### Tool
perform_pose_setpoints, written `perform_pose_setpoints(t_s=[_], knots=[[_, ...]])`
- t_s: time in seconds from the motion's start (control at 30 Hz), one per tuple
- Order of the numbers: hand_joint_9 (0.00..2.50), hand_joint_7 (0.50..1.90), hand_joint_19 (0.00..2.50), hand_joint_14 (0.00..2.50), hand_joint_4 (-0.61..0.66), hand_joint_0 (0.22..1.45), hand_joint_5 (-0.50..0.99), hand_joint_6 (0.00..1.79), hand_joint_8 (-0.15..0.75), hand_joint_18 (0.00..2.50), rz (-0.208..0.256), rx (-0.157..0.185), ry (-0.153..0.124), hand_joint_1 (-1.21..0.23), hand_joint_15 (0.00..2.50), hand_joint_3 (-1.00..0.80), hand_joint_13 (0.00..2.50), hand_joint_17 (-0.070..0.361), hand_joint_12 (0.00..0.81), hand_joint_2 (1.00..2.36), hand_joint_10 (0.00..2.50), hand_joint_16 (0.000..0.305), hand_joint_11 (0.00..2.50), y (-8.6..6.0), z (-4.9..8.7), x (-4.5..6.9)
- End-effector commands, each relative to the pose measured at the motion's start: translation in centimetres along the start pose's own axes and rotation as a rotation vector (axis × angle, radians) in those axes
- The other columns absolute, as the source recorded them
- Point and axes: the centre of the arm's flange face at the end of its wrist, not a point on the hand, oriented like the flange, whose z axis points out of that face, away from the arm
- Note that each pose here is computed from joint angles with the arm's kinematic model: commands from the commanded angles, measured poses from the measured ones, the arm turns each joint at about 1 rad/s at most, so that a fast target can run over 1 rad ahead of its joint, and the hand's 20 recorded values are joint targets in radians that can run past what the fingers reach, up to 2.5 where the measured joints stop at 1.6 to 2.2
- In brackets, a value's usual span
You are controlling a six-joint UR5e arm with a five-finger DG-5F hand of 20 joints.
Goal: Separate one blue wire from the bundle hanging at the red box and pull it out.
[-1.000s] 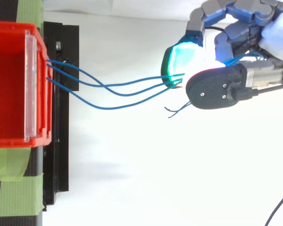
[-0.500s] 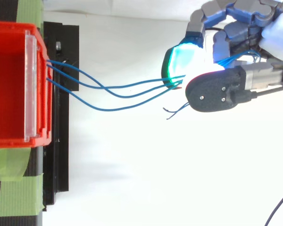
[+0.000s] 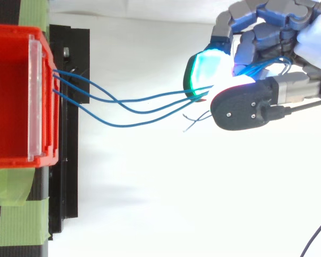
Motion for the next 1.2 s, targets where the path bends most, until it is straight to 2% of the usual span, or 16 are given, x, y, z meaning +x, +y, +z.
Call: perform_pose_setpoints(t_s=[0.0,0.27,0.47,0.63,0.77,0.93,1.17], knots=[[0.66,0.94,0.86,0.93,0.32,0.64,-0.27,0.95,0.37,1.01,-0.001,0.001,0.0,-1.01,1.57,-0.29,0.86,0.127,0.441,1.02,1.05,0.057,1.46,-0.05,0.02,0.04],[0.84,0.89,0.96,1.03,0.28,0.55,-0.24,0.93,0.369,1.09,0.0,0.0,0.0,-0.84,1.48,-0.42,0.96,0.128,0.451,1.01,1.14,0.057,1.4,0.03,-0.01,0.01],[1.05,0.91,0.98,1.09,0.21,0.5,-0.2,0.91,0.356,1.19,-0.001,0.001,0.0,-0.72,1.45,-0.43,1.07,0.132,0.455,1.01,1.04,0.059,1.47,-0.05,0.02,0.04],[1.12,0.95,0.99,1.06,0.18,0.51,-0.18,0.9,0.347,1.21,-0.002,0.001,-0.001,-0.7,1.47,-0.42,1.1,0.129,0.445,1.01,1.01,0.058,1.48,-0.04,0.02,0.02],[1.22,1.01,1.01,0.91,0.14,0.58,-0.15,0.9,0.312,1.22,-0.001,-0.001,-0.001,-0.71,1.58,-0.34,1.18,0.117,0.407,1.01,0.9,0.052,1.59,0.03,-0.01,0.0],[1.25,1.05,1.01,0.89,0.1,0.61,-0.15,0.9,0.306,1.23,0.001,-0.002,-0.001,-0.74,1.6,-0.29,1.2,0.114,0.405,1.02,0.89,0.051,1.61,0.1,0.0,0.02],[1.23,1.02,0.99,0.87,0.04,0.63,-0.16,0.93,0.3,1.23,0.0,-0.001,-0.001,-0.79,1.63,-0.24,1.21,0.113,0.4,1.02,0.93,0.05,1.6,0.03,-0.01,0.0]])
